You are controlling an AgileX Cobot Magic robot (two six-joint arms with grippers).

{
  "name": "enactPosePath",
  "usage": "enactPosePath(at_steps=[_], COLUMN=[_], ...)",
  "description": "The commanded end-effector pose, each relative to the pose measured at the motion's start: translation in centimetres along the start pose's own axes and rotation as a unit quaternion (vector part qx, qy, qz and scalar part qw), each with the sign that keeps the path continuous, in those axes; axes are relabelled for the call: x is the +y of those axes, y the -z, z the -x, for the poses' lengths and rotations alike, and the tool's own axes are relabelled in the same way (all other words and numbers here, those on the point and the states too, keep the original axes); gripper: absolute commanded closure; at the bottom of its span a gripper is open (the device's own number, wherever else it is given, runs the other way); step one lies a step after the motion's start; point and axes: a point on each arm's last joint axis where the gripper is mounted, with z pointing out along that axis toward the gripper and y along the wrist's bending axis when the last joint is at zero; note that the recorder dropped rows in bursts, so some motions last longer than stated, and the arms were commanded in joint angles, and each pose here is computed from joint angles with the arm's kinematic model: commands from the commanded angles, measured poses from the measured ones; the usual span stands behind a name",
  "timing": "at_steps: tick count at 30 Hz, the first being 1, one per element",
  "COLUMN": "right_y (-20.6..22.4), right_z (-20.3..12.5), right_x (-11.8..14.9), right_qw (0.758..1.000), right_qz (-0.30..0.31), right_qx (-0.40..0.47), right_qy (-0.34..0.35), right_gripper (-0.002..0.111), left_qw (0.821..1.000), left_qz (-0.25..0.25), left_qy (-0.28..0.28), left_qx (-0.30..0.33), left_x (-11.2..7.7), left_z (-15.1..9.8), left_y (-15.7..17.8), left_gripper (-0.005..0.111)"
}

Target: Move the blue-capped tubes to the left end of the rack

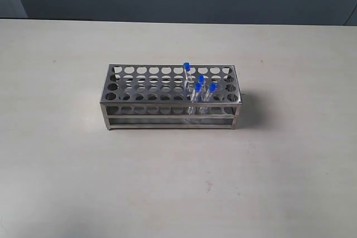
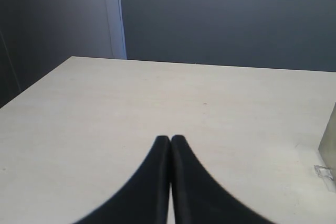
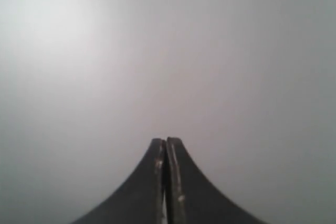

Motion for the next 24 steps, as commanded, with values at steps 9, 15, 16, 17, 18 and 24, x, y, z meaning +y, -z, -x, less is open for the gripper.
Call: enactPosePath(at_steps=[9, 15, 16, 17, 18, 24], right_y=[-3.5, -0.2, 0.2, 0.4, 0.6, 1.4], right_z=[-16.4, -22.1, -23.1, -23.8, -24.6, -25.7], right_x=[4.7, 7.4, 7.5, 7.6, 7.7, 9.1], right_qw=[0.957, 0.939, 0.934, 0.929, 0.925, 0.905], right_qz=[0.179, 0.236, 0.240, 0.247, 0.252, 0.340], right_qx=[0.226, 0.248, 0.264, 0.274, 0.285, 0.254], right_qy=[0.029, 0.018, 0.012, 0.010, 0.007, 0.001], right_gripper=[0.109, 0.109, 0.109, 0.109, 0.109, 0.099], left_qw=[1.000, 1.000, 1.000, 1.000, 1.000, 1.000], left_qz=[-0.005, -0.005, -0.005, -0.005, -0.005, -0.005], left_qy=[0.002, 0.002, 0.002, 0.002, 0.002, 0.002], left_qx=[-0.003, -0.003, -0.003, -0.003, -0.003, -0.003], left_x=[-0.1, -0.1, -0.1, -0.1, -0.1, -0.1], left_z=[0.0, 0.0, 0.0, 0.0, 0.0, 0.0], left_y=[0.0, 0.0, 0.0, 0.0, 0.0, 0.0], left_gripper=[0.106, 0.106, 0.106, 0.106, 0.106, 0.106])
